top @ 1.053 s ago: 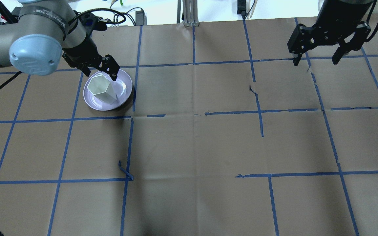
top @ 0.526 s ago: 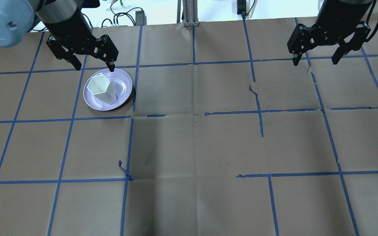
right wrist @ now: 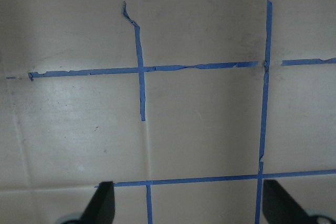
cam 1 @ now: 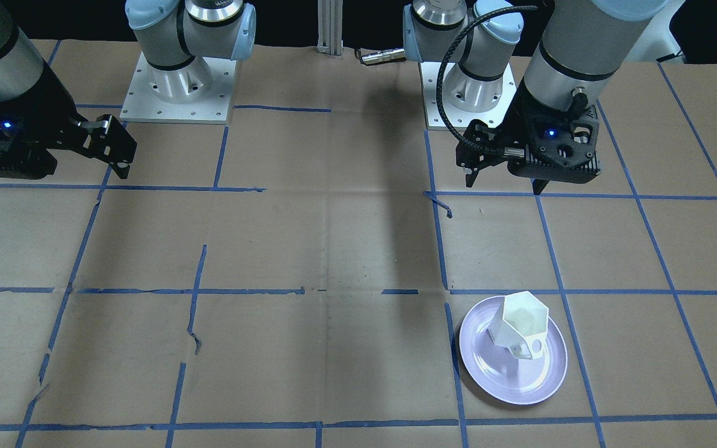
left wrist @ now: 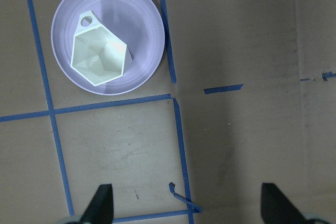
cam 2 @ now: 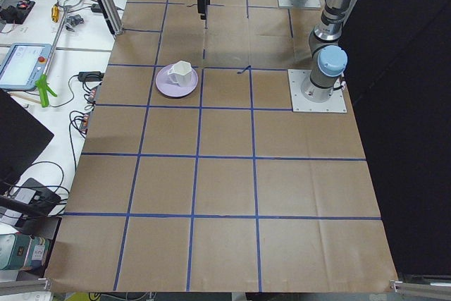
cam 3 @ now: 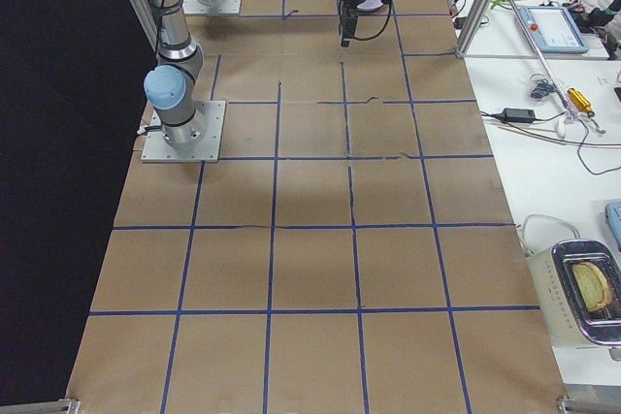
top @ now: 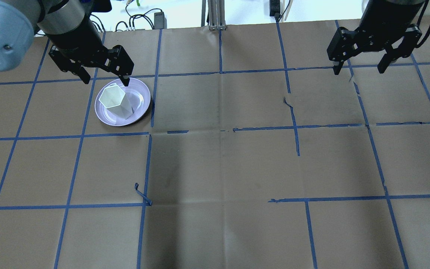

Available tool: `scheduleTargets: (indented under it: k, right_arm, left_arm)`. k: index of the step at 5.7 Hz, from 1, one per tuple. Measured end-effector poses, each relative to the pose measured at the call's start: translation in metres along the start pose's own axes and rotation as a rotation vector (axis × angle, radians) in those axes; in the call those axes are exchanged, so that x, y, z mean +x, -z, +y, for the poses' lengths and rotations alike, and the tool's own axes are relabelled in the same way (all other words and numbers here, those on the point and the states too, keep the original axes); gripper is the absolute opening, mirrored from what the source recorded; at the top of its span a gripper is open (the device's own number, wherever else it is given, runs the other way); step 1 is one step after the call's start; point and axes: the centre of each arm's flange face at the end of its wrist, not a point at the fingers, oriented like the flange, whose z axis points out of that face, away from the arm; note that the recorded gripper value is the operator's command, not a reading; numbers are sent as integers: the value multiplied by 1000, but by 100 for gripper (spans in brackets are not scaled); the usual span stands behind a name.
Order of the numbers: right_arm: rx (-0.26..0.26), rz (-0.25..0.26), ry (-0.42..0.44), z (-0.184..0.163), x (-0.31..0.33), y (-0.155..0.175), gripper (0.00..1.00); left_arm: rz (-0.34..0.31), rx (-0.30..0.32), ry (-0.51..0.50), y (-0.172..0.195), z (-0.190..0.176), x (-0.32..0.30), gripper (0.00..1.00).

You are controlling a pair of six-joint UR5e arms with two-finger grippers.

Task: Flip cup and place on plate
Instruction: 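Open the left gripper and raise it away from the plate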

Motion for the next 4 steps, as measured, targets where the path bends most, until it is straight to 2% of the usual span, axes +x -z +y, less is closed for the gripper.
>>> scheduleTargets:
  k: [2,4]
  right_arm:
    - [0,0,0,0,0,0,100]
    - [0,0,0,0,0,0,100]
  left_arm:
    - [-1,39,-18,5,0,-1,98]
    - [-5,45,-6,10,0,-2,98]
